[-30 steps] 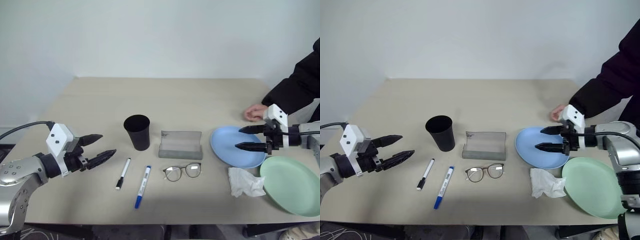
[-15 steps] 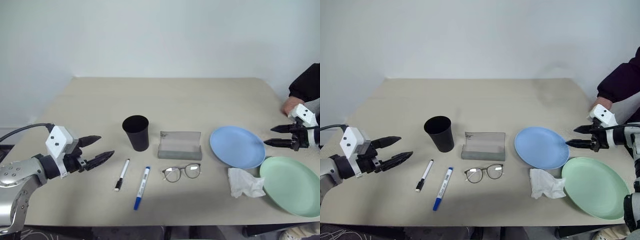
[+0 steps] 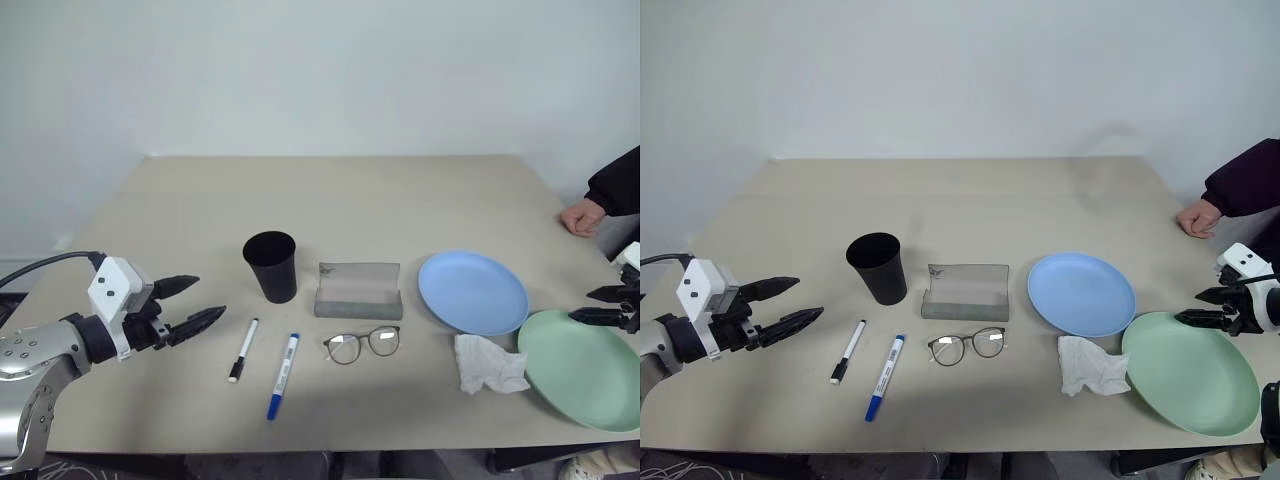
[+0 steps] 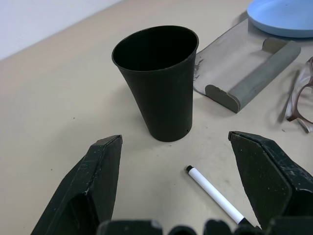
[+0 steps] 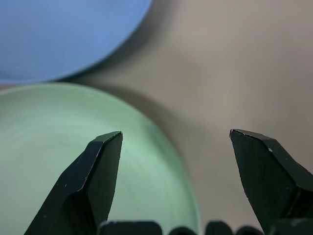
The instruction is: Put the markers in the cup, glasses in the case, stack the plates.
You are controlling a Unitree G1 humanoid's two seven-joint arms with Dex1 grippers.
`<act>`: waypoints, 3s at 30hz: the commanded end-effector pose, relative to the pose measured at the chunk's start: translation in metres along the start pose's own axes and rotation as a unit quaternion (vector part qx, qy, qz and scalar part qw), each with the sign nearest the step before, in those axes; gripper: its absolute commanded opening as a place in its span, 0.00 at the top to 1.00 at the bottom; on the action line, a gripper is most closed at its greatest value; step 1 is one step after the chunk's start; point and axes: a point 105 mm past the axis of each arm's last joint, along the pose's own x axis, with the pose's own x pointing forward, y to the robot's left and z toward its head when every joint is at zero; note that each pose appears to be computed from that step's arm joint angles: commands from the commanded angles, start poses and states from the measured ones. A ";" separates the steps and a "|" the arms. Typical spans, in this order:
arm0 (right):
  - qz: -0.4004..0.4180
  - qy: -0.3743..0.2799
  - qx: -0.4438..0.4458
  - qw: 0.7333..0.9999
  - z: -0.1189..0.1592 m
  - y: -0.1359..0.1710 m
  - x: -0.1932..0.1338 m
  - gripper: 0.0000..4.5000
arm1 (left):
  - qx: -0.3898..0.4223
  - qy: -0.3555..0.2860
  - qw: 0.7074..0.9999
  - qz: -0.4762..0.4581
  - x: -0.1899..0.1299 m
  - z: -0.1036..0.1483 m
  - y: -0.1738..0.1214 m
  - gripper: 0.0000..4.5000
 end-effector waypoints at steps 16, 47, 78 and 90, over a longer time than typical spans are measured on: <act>-0.017 0.035 0.006 0.999 -0.015 -0.002 0.004 0.68 | 0.025 -0.008 1.000 0.001 -0.001 0.010 0.002 0.17; -0.074 0.031 -0.052 0.995 0.031 -0.027 -0.046 1.00 | 0.020 -0.014 1.000 -0.002 0.004 0.011 -0.003 0.17; -0.026 -0.169 -0.017 0.985 0.155 0.006 0.038 1.00 | 0.007 -0.020 1.000 0.012 0.005 0.007 -0.008 0.17; -0.008 -0.127 -0.029 0.991 0.154 0.021 0.066 1.00 | 0.005 -0.022 1.000 0.020 0.002 0.007 -0.010 0.17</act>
